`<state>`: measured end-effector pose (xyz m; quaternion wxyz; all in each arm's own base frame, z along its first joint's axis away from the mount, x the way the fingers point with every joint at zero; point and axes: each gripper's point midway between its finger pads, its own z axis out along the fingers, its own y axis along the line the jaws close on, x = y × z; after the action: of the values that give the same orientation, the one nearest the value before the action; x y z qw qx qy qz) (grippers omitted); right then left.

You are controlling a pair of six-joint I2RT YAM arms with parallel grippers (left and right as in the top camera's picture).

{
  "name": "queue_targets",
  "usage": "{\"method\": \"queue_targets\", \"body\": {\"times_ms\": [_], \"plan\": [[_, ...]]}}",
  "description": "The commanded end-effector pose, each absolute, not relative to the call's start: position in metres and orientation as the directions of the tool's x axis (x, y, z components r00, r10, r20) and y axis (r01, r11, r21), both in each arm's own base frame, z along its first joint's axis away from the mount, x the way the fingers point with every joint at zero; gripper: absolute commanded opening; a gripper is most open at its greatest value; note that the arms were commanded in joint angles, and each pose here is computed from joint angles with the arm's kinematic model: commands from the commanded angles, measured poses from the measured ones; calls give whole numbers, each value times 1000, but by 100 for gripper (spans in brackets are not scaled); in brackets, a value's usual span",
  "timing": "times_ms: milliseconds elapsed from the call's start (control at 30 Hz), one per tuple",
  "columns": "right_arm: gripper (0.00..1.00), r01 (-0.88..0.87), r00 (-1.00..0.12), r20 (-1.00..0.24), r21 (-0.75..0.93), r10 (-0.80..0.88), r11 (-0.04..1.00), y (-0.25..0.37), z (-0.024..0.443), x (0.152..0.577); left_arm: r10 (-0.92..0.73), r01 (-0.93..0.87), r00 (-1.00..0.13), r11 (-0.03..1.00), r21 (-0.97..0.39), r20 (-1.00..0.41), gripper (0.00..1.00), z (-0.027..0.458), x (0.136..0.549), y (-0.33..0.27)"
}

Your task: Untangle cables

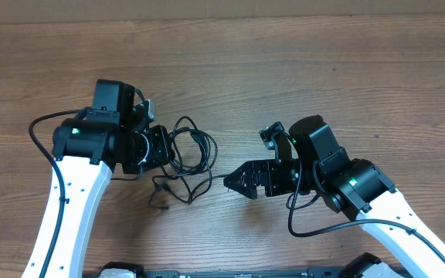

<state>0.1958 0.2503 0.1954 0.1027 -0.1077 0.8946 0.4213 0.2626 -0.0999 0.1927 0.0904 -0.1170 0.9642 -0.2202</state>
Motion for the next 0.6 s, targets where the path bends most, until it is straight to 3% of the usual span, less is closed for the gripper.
{"method": "queue_targets", "body": {"times_ms": [0,100,200,400,567], "plan": [[100,-302,-947,-306,731,-102,612,250,204,197,-296,-213,-946,876,-433,-134,4,191,265,-98],[100,-302,-947,-306,731,-102,612,250,204,197,-320,-236,-939,867,-439,-128,4,187,267,-99],[100,-302,-947,-306,731,-102,612,250,204,196,-450,-386,-892,812,-437,-47,4,177,264,-97],[100,-302,-947,-306,731,-102,612,250,204,197,-656,-671,-738,692,-266,158,4,121,222,-92],[100,-302,-947,-306,731,-102,612,250,204,197,-617,-652,-757,734,-190,216,4,80,189,-103]]}}
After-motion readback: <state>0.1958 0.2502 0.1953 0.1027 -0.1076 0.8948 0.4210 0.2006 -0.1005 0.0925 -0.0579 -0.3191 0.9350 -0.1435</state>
